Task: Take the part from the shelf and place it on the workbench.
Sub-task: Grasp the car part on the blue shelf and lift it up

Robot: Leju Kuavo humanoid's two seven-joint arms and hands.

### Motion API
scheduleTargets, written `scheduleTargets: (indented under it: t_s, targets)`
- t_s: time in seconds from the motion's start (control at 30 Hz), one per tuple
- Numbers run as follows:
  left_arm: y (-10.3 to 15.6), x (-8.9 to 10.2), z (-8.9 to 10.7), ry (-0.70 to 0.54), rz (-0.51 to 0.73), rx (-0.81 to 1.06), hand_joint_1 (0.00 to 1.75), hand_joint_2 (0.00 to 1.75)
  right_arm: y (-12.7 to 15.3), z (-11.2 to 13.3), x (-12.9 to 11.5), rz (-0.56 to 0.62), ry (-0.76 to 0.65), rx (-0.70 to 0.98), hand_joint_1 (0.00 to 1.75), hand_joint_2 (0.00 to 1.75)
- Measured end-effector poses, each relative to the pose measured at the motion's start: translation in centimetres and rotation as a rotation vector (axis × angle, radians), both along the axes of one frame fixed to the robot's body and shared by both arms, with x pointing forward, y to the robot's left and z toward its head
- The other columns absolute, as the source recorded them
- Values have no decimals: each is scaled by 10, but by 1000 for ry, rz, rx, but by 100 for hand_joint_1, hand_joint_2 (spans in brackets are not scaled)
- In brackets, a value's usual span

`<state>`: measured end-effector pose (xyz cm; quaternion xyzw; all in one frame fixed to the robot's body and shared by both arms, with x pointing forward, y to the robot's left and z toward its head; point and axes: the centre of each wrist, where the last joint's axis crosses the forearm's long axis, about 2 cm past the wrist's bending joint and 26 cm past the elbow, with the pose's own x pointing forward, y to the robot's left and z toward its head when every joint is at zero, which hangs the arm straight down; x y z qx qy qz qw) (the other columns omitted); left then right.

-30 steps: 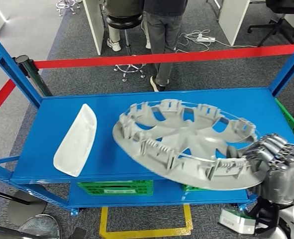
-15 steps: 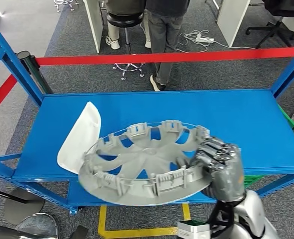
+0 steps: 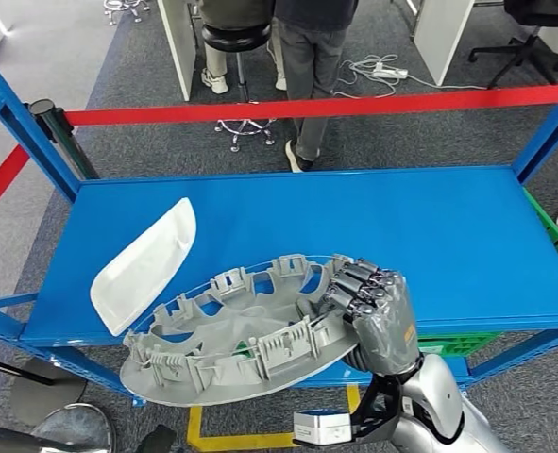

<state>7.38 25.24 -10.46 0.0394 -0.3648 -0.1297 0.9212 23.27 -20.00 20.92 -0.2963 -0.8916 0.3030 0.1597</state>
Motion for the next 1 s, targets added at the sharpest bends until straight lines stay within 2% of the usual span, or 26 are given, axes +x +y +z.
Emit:
scheduleTargets:
  t_s: [0.37,0.7,1.0]
  targets:
    - [0,-1,0,1,7,11,0,175,3,-3,-1,-10,-7,2,175,175]
    - [-1,-5,-1,0,23,34,0,175,-12,-3,-15,-138,-110,-10,175,175]
    - [-2,-13,-2,11,50,35,0,175,-28,26,-29,-231,-303,-16,175,175]
